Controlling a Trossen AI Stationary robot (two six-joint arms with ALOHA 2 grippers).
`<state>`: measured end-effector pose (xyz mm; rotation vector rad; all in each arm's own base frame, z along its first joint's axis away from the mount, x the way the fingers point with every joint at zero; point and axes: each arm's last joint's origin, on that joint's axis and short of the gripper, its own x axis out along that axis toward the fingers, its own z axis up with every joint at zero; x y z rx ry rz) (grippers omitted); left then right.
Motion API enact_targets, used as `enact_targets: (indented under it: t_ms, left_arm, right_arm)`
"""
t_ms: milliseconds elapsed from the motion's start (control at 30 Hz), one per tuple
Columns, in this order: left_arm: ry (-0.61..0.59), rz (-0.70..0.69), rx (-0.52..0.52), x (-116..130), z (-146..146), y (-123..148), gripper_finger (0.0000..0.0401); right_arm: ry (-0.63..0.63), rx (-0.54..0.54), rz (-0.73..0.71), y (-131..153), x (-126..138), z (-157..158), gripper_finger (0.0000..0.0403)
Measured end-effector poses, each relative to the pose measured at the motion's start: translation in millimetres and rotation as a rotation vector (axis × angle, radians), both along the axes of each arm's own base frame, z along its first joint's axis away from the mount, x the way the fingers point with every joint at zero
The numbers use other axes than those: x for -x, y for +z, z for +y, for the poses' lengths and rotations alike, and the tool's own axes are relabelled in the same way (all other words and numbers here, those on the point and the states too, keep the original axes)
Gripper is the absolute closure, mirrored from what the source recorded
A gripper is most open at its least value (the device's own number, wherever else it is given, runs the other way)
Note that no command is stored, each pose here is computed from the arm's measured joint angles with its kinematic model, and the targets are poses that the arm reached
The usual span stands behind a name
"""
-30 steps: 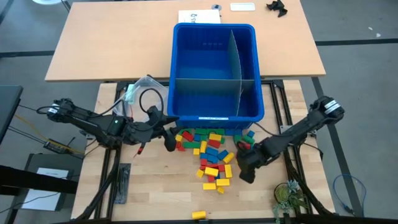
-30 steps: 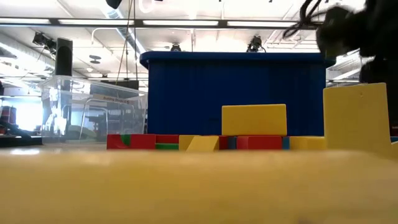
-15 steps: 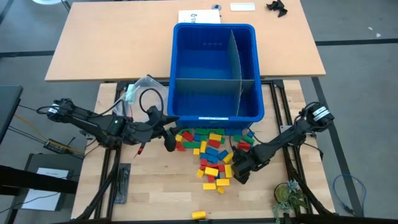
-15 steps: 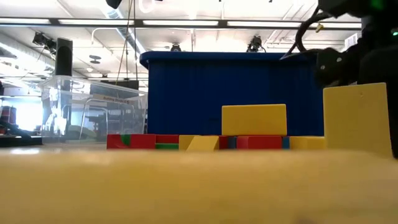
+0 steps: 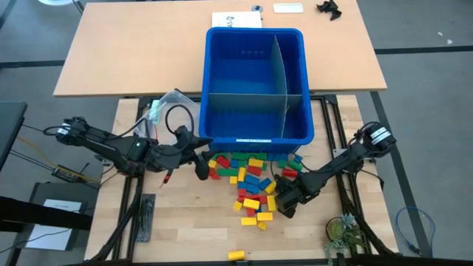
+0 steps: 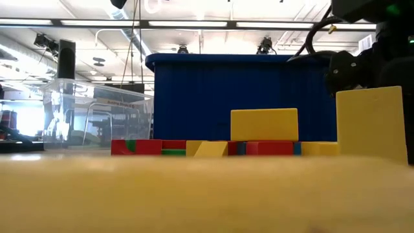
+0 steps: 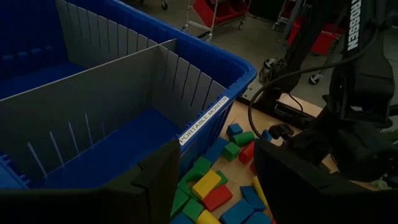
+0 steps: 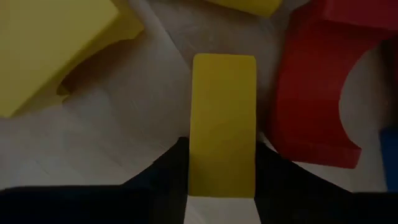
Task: Sort blocks
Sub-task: Put the yellow block into the blue bin
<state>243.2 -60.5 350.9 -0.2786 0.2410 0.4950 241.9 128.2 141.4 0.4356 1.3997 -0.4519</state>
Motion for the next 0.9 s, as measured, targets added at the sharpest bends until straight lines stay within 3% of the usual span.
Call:
enact_targets:
  t_ms: [333, 567, 900]
  left_arm:
    - [0.000, 0.000, 0.000, 0, 0, 0, 0.0187]
    - [0.000, 0.000, 0.000, 0, 0, 0, 0.0187]
    - [0.000, -0.001, 0.000, 0, 0, 0, 0.0187]
  right_arm:
    - [0.017, 0.003, 0.005, 4, 3, -2, 0.0273]
    - [0.021, -0.013, -0.026, 26, 13, -7, 0.0273]
    - [0.061, -0.080, -0.231, 71, 24, -14, 0.0273]
